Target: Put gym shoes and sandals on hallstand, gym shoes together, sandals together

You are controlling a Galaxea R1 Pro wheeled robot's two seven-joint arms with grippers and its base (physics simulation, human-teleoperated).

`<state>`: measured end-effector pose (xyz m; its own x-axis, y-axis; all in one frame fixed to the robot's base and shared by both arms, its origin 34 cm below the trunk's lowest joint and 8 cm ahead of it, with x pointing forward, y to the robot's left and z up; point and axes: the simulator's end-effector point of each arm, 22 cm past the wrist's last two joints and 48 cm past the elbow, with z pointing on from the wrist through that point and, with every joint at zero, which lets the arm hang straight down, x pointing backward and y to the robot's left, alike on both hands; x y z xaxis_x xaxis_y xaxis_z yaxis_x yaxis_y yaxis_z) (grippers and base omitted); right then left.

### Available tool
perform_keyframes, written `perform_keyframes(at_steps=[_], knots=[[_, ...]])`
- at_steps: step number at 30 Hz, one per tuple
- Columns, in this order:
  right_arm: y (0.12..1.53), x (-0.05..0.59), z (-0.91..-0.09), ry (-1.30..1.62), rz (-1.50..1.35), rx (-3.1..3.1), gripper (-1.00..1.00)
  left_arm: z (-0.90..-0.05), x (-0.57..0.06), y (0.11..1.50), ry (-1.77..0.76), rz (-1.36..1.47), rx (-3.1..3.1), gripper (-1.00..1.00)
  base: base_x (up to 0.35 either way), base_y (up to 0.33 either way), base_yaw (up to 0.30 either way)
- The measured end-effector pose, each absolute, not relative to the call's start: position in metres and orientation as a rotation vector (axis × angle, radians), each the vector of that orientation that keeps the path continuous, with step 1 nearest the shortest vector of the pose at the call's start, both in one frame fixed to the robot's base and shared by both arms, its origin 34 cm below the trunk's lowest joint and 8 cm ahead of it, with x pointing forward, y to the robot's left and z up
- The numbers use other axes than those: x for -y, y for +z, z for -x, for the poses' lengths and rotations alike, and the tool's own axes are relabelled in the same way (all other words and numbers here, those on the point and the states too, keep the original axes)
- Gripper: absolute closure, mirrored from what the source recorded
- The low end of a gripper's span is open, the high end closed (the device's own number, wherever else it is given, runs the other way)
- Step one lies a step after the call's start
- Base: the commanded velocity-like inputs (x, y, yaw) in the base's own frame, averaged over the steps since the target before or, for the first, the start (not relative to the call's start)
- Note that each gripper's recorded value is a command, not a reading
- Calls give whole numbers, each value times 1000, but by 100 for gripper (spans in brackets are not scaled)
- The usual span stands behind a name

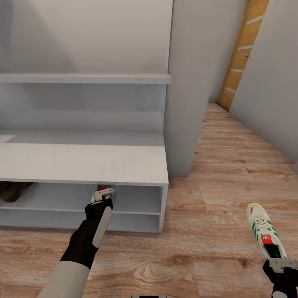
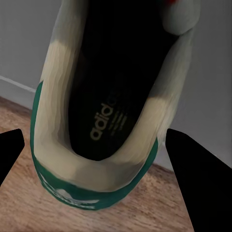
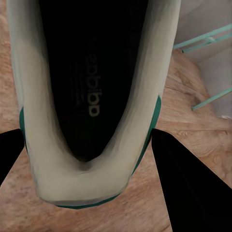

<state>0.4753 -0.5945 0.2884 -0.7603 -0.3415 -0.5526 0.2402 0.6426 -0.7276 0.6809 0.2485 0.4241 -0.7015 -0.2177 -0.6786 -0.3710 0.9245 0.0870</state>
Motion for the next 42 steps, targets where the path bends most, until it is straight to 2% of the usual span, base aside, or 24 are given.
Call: perform_keyframes(at_steps=[42], knots=[[288,593,-475,-1093,79,-2177,100,-679,-260,401,313,451,-2343,100,5,0,0]])
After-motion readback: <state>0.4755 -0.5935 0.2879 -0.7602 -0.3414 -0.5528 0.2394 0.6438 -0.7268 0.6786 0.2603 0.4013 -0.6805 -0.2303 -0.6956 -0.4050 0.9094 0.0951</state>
